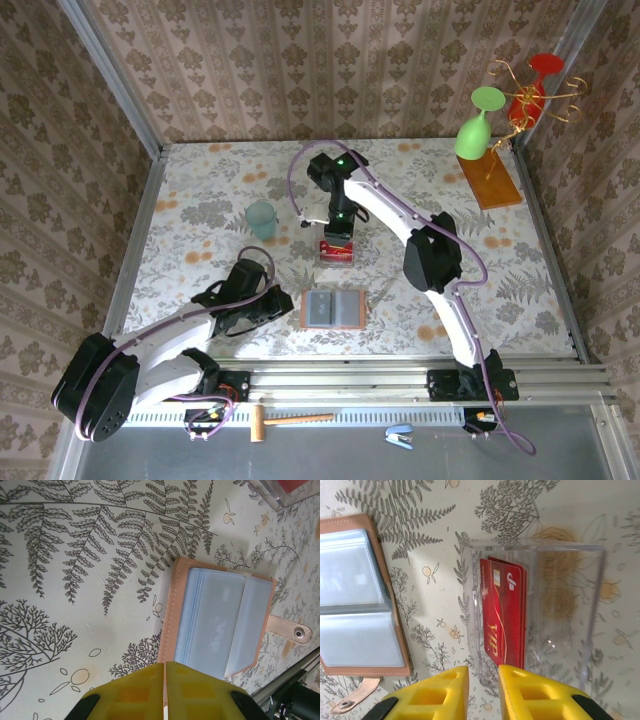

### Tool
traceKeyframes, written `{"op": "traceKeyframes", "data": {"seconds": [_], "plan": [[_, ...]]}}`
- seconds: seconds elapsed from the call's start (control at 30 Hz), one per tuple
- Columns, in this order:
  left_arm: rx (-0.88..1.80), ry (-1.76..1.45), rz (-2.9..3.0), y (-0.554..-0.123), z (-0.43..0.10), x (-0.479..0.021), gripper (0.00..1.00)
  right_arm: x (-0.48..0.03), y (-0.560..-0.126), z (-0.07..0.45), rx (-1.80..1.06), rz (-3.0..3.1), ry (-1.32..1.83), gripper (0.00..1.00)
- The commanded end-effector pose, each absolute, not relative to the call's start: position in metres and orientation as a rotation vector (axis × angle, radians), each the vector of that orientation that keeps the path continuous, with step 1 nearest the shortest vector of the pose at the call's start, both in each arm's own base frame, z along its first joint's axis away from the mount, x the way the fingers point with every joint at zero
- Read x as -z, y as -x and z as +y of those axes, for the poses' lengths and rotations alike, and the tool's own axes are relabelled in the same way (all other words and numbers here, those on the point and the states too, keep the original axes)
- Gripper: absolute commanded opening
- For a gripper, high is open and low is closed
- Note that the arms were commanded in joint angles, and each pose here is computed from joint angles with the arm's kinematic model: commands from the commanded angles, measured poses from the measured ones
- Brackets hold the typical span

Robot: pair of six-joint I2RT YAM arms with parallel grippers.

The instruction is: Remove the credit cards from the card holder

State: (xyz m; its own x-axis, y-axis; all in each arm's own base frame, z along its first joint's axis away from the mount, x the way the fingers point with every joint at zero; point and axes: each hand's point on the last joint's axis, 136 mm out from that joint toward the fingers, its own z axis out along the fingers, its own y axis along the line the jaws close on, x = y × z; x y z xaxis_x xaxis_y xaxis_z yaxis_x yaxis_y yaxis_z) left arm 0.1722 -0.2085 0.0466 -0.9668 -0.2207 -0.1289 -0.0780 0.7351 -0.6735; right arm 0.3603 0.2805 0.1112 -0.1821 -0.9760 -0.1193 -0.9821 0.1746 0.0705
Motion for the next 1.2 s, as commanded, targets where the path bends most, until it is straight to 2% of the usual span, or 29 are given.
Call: {"op": "traceKeyframes", "data": {"seconds": [0.0,0.3,0.83,1.03,1.17], "plan": [[1.081,0.194,2.715,-0.178,-0.215,-0.056,0.10,-0.141,-0.361,0.278,-0.180,2.367,1.855,0.23],[1.109,0.150,2.706,-0.182,-0.222,-0.059,0.09,-0.152,-0.359,0.290,-0.300,2.443,1.422,0.26],[1.149,0.135,2.688,-0.184,-0.228,-0.059,0.09,-0.157,-0.328,0.298,-0.733,2.618,0.263,0.24],[1.185,0.119,2.686,-0.183,-0.233,-0.058,0.09,-0.146,-0.300,0.301,-0.939,2.699,0.003,0.22],[1.204,0.119,2.675,-0.183,-0.235,-0.058,0.09,-0.137,-0.278,0.306,-1.029,2.727,-0.034,0.22]]}}
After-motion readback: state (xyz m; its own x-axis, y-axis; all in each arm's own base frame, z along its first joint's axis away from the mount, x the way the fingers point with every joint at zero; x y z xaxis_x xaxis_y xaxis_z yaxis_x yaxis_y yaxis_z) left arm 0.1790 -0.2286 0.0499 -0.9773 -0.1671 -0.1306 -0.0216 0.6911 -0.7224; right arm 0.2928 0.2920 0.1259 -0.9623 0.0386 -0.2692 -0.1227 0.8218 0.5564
